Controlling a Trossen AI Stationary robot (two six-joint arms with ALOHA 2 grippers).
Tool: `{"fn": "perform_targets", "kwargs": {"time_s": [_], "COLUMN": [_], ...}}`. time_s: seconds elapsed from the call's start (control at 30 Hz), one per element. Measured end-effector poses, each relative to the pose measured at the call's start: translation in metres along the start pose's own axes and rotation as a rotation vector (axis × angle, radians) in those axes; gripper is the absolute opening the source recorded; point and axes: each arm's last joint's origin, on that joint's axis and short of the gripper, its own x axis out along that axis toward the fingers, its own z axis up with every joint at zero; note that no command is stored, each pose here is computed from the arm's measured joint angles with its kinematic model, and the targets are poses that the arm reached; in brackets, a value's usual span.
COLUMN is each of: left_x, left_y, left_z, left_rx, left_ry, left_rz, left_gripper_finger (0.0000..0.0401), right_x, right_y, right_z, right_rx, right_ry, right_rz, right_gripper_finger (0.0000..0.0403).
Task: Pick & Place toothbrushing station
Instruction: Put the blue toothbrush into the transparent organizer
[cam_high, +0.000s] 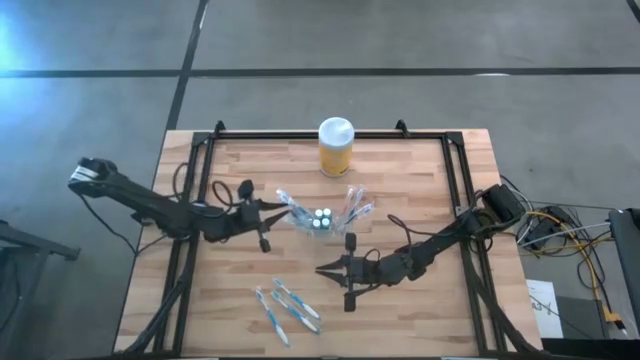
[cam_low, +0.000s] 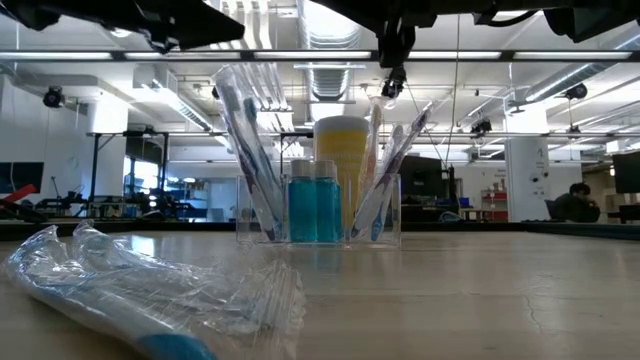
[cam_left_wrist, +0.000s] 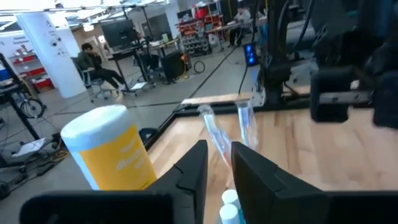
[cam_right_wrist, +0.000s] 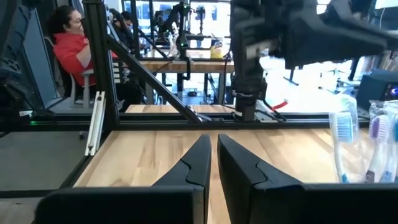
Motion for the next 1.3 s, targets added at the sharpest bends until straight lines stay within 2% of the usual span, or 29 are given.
{"fn": "perform_targets", "kwargs": {"time_s": [0.1, 0.2, 0.37, 0.47, 0.63, 0.8, 0.97, 1.1, 1.2, 1.3], "left_x": [-0.014, -0.033, -0.064, -0.075, -0.084, -0.091, -0.098, -0.104, -0.107, -0.108], "left_y": [0.005, 0.01, 0.022, 0.029, 0.034, 0.04, 0.046, 0.052, 0.055, 0.055], "left_z": [0.008, 0.017, 0.023, 0.015, -0.012, -0.036, -0.051, -0.056, -0.062, -0.065], "left_rx": [-0.018, -0.042, -0.123, -0.199, -0.234, -0.287, -0.308, -0.324, -0.322, -0.319], "left_ry": [-0.017, -0.042, -0.05, -0.05, -0.041, -0.045, -0.074, -0.091, -0.086, -0.089], "left_rz": [-0.038, -0.135, -0.334, -0.403, -0.41, -0.394, -0.392, -0.388, -0.391, -0.389], "left_gripper_finger": [0.0085, 0.0085, 0.0069, 0.005, 0.0007, 0.0007, 0.0005, 0.0005, 0.0003, 0.0005], "right_x": [0.0, 0.0, 0.0, 0.001, 0.004, 0.012, 0.029, 0.036, 0.043, 0.057], "right_y": [0.0, 0.0, 0.0, 0.002, 0.004, 0.007, 0.011, 0.019, 0.026, 0.028], "right_z": [-0.002, -0.004, -0.005, -0.002, 0.001, 0.011, 0.021, 0.025, 0.027, 0.016], "right_rx": [0.008, 0.002, 0.03, 0.036, 0.037, 0.109, 0.185, 0.192, 0.312, 0.403], "right_ry": [0.017, 0.033, 0.044, 0.038, 0.04, 0.047, 0.25, 0.368, 0.384, 0.497], "right_rz": [0.0, -0.001, 0.024, 0.05, 0.052, 0.074, 0.134, 0.173, 0.165, 0.163], "right_gripper_finger": [0.0028, 0.0028, 0.0028, 0.0028, 0.0028, 0.0028, 0.0028, 0.0029, 0.0029, 0.0029]}}
